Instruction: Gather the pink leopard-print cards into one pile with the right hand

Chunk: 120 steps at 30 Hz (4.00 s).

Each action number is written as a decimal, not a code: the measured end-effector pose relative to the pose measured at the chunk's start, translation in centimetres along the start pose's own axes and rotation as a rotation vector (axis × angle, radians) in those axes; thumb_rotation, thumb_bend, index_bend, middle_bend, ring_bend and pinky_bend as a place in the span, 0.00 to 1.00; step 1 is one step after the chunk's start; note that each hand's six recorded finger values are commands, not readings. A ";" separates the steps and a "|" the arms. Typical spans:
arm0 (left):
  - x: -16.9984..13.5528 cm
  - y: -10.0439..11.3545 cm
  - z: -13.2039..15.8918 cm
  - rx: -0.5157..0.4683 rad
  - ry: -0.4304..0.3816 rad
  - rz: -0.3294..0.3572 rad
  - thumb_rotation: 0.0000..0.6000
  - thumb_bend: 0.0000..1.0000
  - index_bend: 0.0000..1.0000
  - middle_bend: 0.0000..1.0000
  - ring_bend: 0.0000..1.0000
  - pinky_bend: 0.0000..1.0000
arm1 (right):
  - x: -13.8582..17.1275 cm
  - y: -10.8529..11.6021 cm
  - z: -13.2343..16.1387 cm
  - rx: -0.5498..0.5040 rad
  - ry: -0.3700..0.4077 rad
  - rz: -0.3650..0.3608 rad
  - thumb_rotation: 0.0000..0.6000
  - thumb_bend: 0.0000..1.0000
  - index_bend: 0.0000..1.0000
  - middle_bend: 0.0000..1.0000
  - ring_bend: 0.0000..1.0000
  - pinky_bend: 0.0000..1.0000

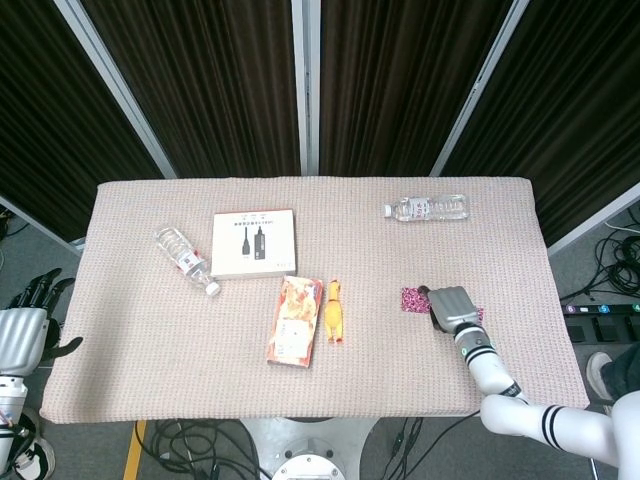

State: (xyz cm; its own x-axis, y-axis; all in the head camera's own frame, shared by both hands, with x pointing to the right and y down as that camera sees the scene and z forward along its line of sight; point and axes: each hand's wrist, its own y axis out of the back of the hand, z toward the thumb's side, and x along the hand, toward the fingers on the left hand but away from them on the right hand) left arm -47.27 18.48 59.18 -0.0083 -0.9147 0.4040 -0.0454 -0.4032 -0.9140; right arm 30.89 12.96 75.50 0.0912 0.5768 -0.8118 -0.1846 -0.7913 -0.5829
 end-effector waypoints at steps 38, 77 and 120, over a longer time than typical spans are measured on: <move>-0.1 0.1 -0.2 -0.001 0.007 0.005 1.00 0.00 0.22 0.19 0.13 0.30 | 1.7 -2.0 2.1 0.038 0.045 0.067 1.00 0.71 0.22 1.00 1.00 1.00; -0.4 0.9 -0.3 -0.010 0.005 0.030 1.00 0.00 0.22 0.19 0.13 0.30 | 4.1 -1.4 4.0 0.015 0.075 0.052 1.00 0.71 0.24 1.00 1.00 1.00; -0.3 0.9 -0.3 -0.014 0.003 0.029 1.00 0.00 0.22 0.19 0.13 0.30 | 4.0 2.6 2.5 -0.021 0.006 -0.080 1.00 0.23 0.39 1.00 1.00 1.00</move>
State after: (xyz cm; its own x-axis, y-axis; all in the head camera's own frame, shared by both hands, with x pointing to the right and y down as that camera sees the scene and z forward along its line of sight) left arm -47.60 18.38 58.21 -0.0133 -0.9259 0.3775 -0.0593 -0.3761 -0.9247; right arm 28.37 13.66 70.83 0.1111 0.6368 -0.7630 -0.1555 -0.7471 -0.6463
